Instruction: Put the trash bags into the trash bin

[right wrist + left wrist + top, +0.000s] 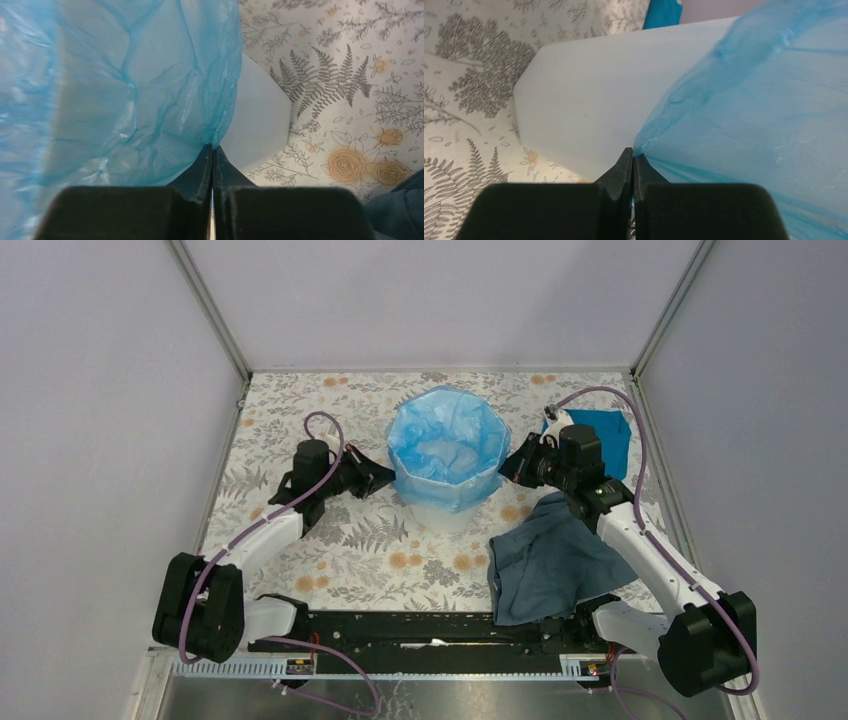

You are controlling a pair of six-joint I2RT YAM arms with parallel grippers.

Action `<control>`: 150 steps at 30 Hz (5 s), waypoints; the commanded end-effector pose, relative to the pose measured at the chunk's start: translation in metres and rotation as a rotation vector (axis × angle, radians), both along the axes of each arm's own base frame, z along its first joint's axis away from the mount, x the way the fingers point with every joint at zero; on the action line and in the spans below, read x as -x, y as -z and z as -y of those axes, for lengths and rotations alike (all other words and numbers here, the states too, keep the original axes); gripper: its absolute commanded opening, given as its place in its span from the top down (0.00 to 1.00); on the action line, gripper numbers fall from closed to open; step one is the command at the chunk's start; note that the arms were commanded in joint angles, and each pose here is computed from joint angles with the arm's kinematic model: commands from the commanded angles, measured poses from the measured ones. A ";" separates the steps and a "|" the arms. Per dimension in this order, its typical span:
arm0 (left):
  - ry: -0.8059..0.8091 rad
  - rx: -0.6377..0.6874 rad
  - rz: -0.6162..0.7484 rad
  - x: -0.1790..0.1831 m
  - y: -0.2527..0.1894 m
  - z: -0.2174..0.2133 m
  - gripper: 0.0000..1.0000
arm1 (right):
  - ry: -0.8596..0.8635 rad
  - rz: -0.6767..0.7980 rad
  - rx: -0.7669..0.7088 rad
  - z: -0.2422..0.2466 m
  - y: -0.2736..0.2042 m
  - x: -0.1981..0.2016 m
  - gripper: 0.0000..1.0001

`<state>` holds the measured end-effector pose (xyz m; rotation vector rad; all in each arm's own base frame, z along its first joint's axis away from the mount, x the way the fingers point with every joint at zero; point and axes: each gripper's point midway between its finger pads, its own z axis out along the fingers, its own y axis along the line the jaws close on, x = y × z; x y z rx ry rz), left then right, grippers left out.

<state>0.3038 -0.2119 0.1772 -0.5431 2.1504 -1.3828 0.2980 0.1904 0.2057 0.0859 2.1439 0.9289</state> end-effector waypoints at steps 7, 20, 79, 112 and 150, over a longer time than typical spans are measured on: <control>-0.039 -0.134 0.023 0.009 0.030 -0.011 1.00 | -0.053 -0.070 0.007 -0.004 0.041 0.010 1.00; -0.006 -0.226 0.010 0.021 0.060 -0.018 1.00 | -0.036 -0.150 0.109 0.004 0.088 0.006 0.94; 0.113 -0.340 0.157 0.017 0.032 -0.020 0.69 | -0.380 -0.016 0.486 -0.110 -0.036 0.016 0.06; 0.029 -0.291 0.303 0.025 -0.022 -0.034 0.12 | -0.115 0.151 0.546 -0.131 -0.031 -0.085 0.18; 0.079 -0.282 0.341 0.033 -0.043 -0.026 0.08 | -0.180 -0.041 0.604 -0.111 0.071 -0.045 0.00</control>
